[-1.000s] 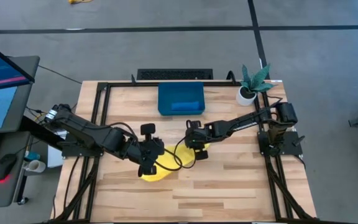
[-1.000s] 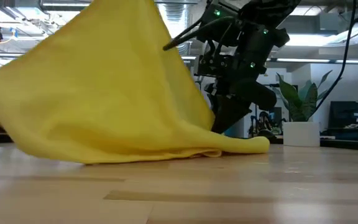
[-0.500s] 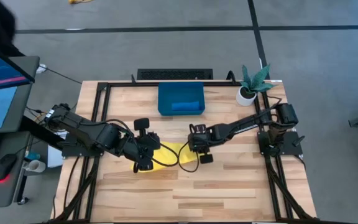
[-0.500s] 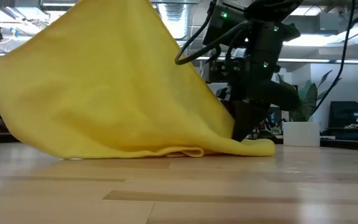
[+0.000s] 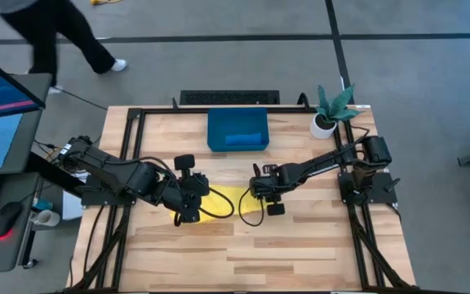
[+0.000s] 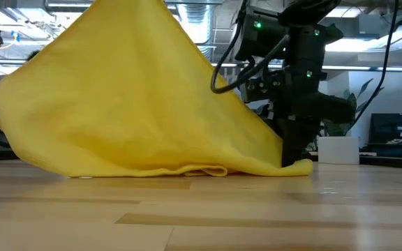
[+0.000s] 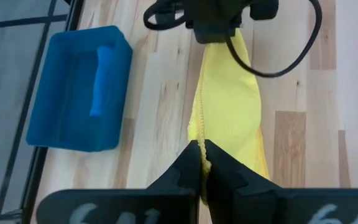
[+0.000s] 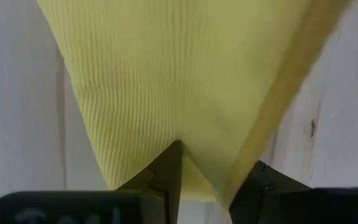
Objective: Roll microfiber towels into tight, uniform cylinder then place into a basket
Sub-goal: Fold the yellow towel
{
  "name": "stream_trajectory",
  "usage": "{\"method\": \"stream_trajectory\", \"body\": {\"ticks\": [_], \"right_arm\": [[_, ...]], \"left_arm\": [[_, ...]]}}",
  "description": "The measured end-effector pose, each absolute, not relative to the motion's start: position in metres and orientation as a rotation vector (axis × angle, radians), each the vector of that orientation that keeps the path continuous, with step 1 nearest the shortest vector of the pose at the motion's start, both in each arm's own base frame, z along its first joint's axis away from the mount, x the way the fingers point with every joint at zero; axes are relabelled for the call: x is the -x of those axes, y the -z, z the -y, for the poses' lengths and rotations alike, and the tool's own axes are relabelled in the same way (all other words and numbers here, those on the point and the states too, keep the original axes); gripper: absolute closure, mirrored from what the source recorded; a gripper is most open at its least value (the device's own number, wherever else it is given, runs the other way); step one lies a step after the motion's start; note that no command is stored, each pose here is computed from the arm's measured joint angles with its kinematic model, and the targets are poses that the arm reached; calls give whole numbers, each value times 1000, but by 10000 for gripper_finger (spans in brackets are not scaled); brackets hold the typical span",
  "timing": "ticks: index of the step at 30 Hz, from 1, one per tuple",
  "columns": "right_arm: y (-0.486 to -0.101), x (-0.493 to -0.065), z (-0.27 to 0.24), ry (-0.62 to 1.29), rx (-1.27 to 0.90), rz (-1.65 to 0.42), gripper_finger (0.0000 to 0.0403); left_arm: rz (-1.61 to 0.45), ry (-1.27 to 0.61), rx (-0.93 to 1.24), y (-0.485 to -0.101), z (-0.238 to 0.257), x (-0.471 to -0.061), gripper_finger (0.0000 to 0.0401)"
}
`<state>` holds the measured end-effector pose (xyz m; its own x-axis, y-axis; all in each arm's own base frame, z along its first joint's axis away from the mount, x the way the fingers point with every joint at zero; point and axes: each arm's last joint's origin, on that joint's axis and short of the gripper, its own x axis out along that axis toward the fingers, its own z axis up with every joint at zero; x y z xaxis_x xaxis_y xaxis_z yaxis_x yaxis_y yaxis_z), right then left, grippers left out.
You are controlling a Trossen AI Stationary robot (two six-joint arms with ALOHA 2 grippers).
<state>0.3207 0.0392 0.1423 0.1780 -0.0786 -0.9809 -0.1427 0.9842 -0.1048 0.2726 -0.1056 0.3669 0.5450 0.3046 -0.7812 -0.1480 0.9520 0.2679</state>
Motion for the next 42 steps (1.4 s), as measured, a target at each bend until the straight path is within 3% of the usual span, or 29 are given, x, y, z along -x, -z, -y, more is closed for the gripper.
{"method": "stream_trajectory", "body": {"ticks": [18,22,29,42], "right_arm": [[-159,-317,-40,-54,135,-1385,285],[-164,-317,-40,-55,132,-1355,311],[-162,-313,-39,-55,137,-1397,390],[-210,-289,-60,-66,122,-1284,396]], "left_arm": [[-1050,-355,-143,-362,101,-262,401],[-1048,-357,-143,-362,101,-262,401],[-1050,-358,-145,-362,100,-262,401],[-1085,-344,-125,-361,100,-260,401]]}}
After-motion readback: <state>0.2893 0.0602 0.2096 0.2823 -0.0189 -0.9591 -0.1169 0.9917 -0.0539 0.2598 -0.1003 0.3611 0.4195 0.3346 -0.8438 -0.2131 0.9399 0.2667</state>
